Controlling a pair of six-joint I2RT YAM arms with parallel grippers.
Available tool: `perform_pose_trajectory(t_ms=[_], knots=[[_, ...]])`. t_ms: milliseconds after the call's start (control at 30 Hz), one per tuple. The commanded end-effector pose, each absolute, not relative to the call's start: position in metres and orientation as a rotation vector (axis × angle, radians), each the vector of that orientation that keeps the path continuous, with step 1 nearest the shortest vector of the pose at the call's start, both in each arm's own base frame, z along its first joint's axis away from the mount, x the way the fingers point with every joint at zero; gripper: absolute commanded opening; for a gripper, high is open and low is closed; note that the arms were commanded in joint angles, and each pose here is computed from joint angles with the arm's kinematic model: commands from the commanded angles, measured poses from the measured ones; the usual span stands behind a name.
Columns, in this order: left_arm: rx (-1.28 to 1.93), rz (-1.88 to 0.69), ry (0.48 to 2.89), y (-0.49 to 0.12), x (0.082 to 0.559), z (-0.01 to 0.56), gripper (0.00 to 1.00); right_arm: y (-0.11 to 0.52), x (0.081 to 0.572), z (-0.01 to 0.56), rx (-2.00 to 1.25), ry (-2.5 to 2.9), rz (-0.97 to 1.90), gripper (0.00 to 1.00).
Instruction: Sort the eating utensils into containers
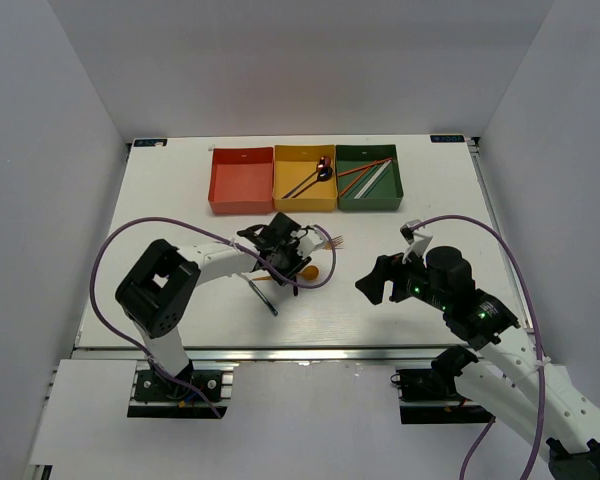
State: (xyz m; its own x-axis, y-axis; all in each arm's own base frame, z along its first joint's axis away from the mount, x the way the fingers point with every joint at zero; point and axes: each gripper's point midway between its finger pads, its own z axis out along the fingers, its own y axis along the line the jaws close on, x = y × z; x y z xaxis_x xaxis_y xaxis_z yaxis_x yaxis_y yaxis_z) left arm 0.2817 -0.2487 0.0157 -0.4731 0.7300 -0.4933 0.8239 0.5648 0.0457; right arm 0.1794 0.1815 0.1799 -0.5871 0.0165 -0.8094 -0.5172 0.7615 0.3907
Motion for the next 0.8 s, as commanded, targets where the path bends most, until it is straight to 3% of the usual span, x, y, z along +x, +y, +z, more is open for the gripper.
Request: perform_pose_trajectory(t_ms=[0, 400, 667, 767], knots=[[1.275, -0.213, 2.375, -0.244, 0.279, 0.002, 0.45, 0.183, 0.184, 0.192, -0.374, 2.03, 0.787, 0.88], [1.271, -0.204, 2.357, -0.243, 0.277, 0.014, 0.34, 0.182, 0.182, 0.2, -0.374, 2.018, 0.79, 0.88], [1.287, -0.205, 2.348, -0.248, 0.278, 0.024, 0.19, 0.183, 0.182, 0.202, -0.37, 2.012, 0.793, 0.88], [1.293, -0.199, 2.328, -0.249, 0.277, 0.032, 0.2, 0.182, 0.183, 0.204, -0.369, 2.01, 0.791, 0.88]])
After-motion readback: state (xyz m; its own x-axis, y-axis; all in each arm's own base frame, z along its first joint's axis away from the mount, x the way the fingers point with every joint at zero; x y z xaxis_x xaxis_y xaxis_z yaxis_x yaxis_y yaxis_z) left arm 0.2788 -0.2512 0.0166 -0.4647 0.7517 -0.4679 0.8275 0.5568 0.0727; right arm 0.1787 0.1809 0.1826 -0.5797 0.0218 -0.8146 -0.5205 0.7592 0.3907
